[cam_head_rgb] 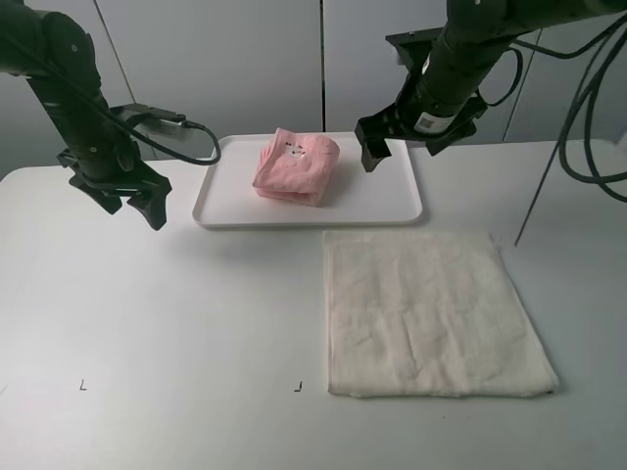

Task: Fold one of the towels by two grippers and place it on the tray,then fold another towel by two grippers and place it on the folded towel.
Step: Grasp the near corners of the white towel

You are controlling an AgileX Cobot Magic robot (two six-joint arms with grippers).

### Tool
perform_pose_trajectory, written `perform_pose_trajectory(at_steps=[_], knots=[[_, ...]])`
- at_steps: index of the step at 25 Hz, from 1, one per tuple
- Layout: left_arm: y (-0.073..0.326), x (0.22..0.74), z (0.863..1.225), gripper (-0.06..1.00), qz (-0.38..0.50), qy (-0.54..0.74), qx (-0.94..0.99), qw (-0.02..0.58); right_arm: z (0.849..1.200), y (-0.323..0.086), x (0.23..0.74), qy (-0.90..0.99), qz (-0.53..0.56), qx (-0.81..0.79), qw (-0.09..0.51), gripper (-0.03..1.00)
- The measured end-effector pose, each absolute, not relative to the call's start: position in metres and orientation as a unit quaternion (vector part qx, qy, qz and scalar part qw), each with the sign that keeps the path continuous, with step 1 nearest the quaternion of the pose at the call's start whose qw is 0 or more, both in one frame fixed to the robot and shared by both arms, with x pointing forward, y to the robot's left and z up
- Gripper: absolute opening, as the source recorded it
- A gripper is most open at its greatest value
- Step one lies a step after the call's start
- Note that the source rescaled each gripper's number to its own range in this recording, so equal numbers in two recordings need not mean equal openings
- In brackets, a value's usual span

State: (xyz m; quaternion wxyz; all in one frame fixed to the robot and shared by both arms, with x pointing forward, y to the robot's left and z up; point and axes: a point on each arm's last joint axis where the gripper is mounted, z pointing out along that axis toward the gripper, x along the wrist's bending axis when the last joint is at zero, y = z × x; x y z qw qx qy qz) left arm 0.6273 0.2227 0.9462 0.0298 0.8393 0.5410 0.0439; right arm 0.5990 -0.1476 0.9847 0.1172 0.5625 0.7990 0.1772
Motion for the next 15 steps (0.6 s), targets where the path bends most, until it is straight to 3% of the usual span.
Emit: perform_pose_trajectory(at_steps=[8,15], knots=[[0.162,0.611,0.946,0.95,0.022,0.432,0.9,0.056,1.004,-0.192,0.509,0.833,0.133,0.517,0.144,1.0],[0.09,0.579,0.947,0.95,0.03,0.273,0.959,0.067,1.003,-0.22,0.48,0.91,-0.018,0.386,0.151,1.0]])
